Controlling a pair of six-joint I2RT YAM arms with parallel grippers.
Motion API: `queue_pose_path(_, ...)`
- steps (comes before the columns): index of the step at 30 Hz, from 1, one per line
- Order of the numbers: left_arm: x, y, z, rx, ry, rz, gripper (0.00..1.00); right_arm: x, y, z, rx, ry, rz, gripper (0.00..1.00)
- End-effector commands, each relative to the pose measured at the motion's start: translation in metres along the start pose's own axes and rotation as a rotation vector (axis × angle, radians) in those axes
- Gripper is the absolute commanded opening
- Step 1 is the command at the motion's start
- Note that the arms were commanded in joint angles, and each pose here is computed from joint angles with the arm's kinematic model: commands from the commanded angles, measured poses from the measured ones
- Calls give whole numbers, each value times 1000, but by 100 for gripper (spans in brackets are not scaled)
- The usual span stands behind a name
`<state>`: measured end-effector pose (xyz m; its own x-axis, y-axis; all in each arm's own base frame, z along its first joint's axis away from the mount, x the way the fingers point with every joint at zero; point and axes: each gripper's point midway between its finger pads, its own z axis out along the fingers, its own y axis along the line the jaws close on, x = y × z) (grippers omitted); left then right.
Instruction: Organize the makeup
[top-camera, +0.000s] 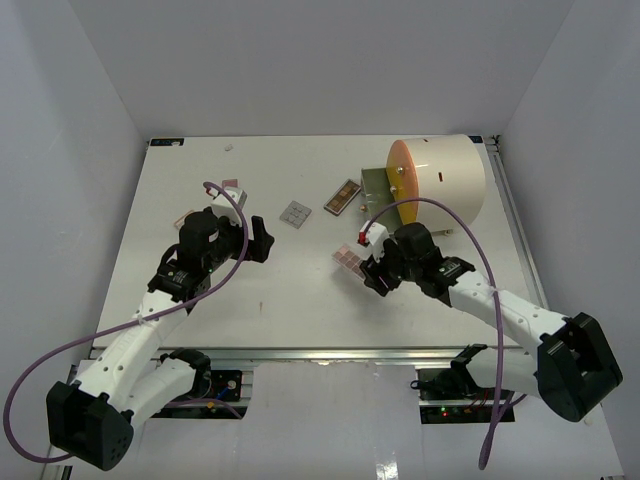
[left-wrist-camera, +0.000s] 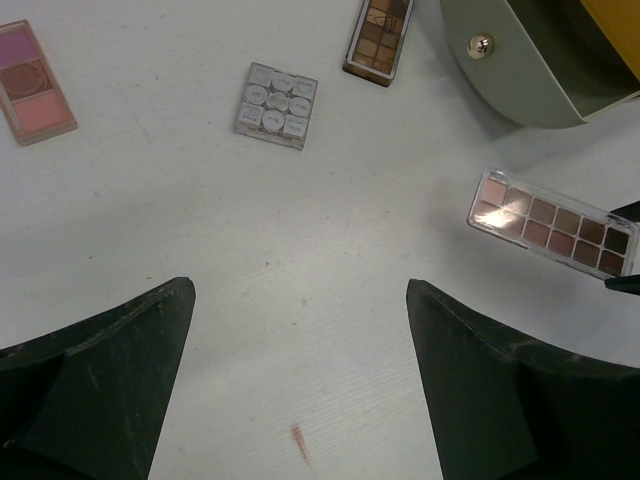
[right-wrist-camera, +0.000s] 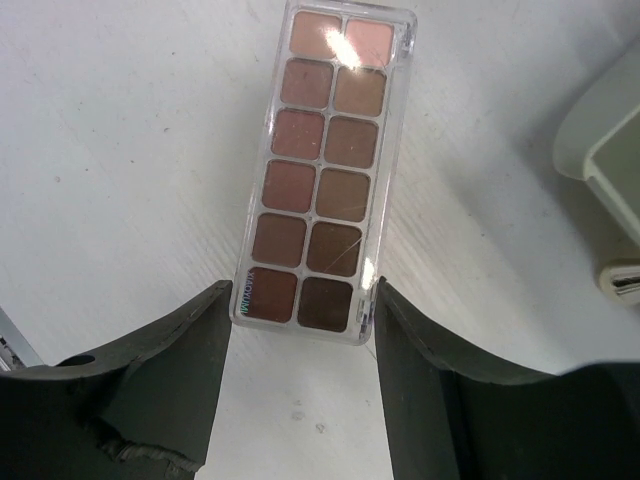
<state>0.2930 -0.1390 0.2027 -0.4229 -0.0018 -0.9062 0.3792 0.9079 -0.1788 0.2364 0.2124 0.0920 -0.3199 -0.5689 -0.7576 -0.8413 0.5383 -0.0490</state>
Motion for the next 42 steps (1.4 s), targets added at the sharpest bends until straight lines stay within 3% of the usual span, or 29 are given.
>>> queue_pose_path(1,-5,1,-5,-5,-27,-1,98,-69,-22,-29,87,-159,-111,8)
queue_pose_path(13,-5,0,-5,-1,-31,-1,98,-117,-101,-49,469,-144,-143,8)
queue_pose_path(28,-7,-3,-7,15,-38,-2,98,-120,-153,-35,822,-12,-223,9)
queue_pose_path(38,-8,-5,-8,25,-42,-2,98,-113,-161,-17,874,45,-241,23)
queue_pose_path(42,-8,-6,-7,29,-40,-2,98,-108,-160,-9,859,56,-239,36)
